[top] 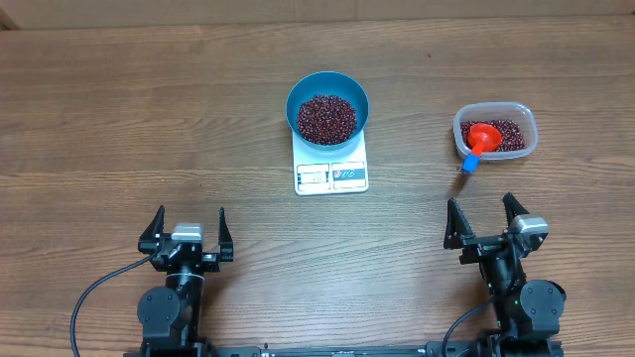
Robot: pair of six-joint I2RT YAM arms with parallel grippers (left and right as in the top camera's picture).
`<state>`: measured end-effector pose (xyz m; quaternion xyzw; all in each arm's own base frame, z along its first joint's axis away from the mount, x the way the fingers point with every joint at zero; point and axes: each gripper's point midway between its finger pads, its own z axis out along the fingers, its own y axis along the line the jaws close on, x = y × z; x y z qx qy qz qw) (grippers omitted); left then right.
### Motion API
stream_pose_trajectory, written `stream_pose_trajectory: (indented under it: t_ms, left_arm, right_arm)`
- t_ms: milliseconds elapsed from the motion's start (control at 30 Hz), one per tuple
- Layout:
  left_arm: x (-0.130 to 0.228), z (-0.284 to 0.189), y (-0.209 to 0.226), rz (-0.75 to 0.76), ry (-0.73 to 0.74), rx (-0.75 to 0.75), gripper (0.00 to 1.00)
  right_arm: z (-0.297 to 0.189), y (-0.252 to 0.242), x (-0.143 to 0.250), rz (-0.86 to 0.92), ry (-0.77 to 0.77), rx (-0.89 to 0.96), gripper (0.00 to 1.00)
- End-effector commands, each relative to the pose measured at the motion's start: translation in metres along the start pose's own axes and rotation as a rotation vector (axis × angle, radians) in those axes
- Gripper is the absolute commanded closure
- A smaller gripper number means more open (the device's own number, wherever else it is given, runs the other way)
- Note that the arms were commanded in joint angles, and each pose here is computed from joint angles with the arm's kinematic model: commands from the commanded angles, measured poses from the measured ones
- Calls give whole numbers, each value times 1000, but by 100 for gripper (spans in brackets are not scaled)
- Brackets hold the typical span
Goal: Scoop item into bowl and weigh 150g on scale
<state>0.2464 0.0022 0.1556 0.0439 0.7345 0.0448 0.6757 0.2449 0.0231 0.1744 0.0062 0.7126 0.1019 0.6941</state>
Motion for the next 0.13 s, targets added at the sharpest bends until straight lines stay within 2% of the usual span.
stream_pose_trajectory:
  t_ms: [0, 100]
  left_arm:
    - [0, 0, 0, -11, -6, 2, 0]
    - [0, 0, 0, -11, -6, 2, 0]
  right_arm:
    - [0, 0, 2, 6, -3, 1, 0]
    - [0, 0, 2, 6, -3, 1, 0]
